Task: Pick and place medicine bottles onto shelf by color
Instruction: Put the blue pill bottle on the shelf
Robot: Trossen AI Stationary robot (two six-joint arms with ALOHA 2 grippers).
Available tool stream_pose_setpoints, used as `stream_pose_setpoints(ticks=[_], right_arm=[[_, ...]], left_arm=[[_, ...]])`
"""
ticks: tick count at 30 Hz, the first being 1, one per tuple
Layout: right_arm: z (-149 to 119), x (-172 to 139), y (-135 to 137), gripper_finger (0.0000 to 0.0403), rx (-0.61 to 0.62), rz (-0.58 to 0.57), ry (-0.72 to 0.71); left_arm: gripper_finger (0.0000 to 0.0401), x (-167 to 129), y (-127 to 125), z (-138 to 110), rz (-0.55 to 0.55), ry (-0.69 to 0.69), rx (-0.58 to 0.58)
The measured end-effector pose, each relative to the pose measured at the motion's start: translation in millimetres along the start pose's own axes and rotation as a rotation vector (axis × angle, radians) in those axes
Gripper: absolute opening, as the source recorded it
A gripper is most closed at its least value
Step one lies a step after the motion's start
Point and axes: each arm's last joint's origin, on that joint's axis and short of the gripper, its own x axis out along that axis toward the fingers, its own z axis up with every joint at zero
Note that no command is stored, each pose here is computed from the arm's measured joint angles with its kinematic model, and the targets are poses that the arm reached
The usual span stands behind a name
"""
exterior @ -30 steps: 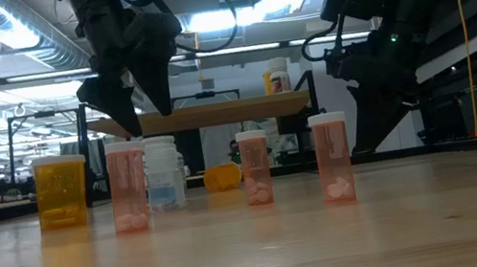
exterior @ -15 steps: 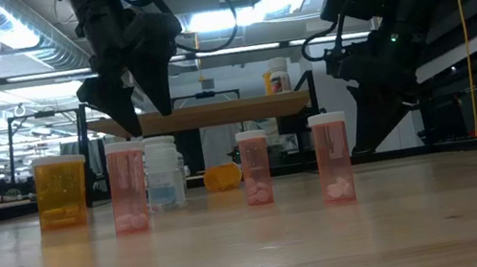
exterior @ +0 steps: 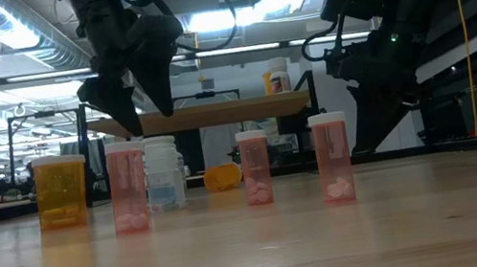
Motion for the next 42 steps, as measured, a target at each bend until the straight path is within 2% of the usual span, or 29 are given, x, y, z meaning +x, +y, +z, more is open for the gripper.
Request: stream_pose_setpoints(ticks=[12, 16, 27, 32, 42], right_arm=[[0, 0, 0, 0.0241, 0.002, 0.000, 0.000], [0, 0, 0, 0.0241, -0.001, 0.000, 0.000], [1, 0, 0, 0.0241, 0.001, 0.004, -0.007], [1, 0, 1, 0.0241, 0.002, 0.007, -0.011], [1, 0, 1, 0.0241, 0.003, 0.007, -0.012]], left_arm=[[0.0333, 1, 0, 1, 0.004, -0.012, -0.015], [0.0333, 12, -1, 0, 0.062, -0.021, -0.028], [0.0328, 38, -4, -3, 0.106, 0.008, -0.007], [0.0296, 38, -4, -2, 0.097, 0.009, -0.012], [0.0198, 33, -5, -1, 0.071, 0.003, -0.020]])
